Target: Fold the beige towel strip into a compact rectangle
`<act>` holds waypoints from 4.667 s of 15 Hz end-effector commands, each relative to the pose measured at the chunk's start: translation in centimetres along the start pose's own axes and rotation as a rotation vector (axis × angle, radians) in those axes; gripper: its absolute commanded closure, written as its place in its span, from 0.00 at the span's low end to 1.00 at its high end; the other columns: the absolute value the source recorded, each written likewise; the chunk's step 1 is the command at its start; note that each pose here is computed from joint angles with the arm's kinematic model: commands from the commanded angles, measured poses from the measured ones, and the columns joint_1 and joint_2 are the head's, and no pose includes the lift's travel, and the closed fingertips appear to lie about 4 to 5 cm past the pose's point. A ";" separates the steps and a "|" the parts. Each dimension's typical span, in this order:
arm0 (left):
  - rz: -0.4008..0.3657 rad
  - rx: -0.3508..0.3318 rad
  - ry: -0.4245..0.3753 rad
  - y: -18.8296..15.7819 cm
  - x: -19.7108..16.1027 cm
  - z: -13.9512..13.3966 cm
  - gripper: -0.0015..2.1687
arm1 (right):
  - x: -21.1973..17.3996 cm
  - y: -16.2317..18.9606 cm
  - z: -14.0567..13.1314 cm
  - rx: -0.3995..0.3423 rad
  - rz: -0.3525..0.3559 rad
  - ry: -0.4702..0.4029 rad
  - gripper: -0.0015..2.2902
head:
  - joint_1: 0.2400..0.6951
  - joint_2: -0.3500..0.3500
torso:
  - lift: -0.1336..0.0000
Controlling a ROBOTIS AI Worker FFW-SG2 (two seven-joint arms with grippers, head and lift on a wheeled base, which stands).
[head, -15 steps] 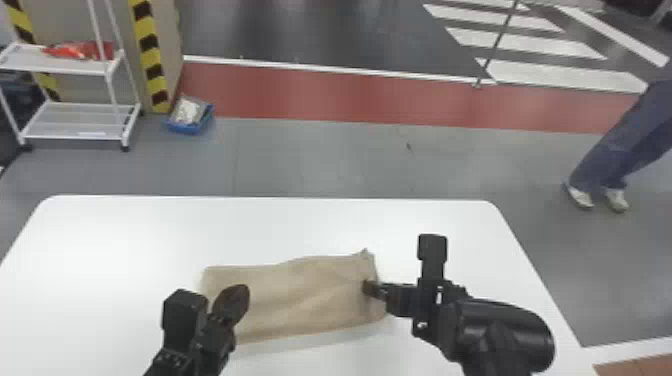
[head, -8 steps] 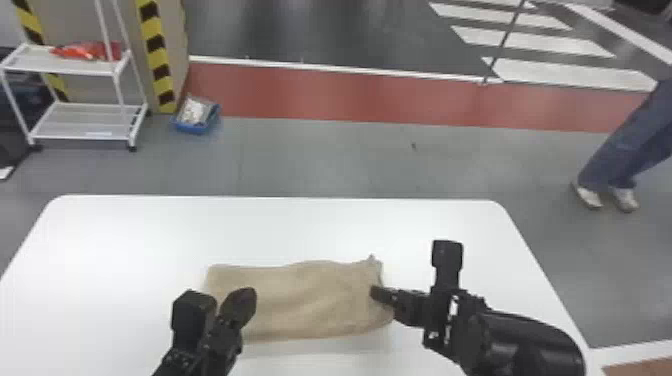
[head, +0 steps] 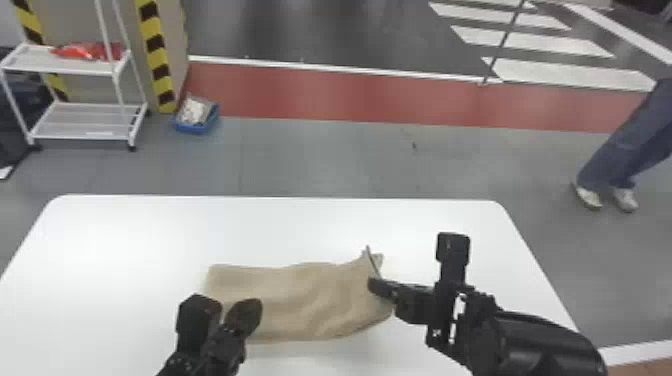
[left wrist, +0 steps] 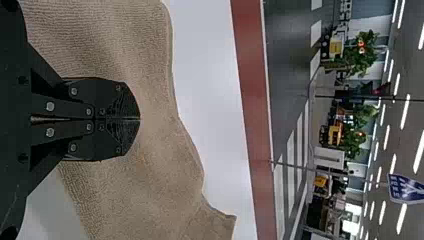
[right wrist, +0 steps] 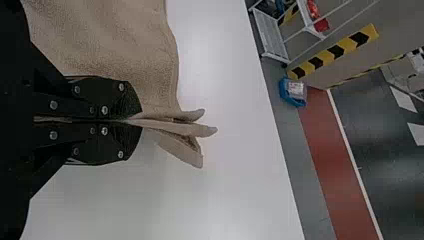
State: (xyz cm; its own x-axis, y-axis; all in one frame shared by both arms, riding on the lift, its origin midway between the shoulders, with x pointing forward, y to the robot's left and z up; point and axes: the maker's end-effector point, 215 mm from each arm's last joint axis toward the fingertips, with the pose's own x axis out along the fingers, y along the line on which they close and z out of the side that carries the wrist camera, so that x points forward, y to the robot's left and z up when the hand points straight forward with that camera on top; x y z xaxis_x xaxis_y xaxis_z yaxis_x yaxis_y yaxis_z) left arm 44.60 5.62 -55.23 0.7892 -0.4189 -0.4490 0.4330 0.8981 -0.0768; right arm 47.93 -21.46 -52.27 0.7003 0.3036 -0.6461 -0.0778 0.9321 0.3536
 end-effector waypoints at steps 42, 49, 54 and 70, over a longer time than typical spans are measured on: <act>-0.050 -0.083 0.082 1.0 0.0 -2.9 0.74 | -1.5 16.7 2.3 -0.225 0.150 0.107 0.49 | 1.00 0.48 | 1.00; -0.053 -0.090 0.067 0.8 0.0 -2.6 0.74 | 1.3 18.5 -0.5 -0.281 0.159 0.103 0.49 | 1.00 0.53 | 1.00; -0.058 -0.089 0.066 0.7 0.0 -2.5 0.74 | 2.6 19.4 -1.9 -0.315 0.157 0.101 0.49 | 1.00 0.56 | 1.00; -0.046 -0.094 0.034 1.4 -1.7 -1.7 0.74 | -1.7 23.8 -2.3 -0.191 0.339 -0.007 0.02 | 1.00 0.66 | 1.00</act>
State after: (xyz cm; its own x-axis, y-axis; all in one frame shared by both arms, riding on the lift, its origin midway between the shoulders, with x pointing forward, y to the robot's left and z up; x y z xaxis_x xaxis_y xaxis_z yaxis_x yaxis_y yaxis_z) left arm 43.14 7.41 -56.81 0.7445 -0.4604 -0.4835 0.4288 0.8848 -0.1823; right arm 44.00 1.41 -44.59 0.6104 0.6011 -0.5158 -0.4529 0.7991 0.3953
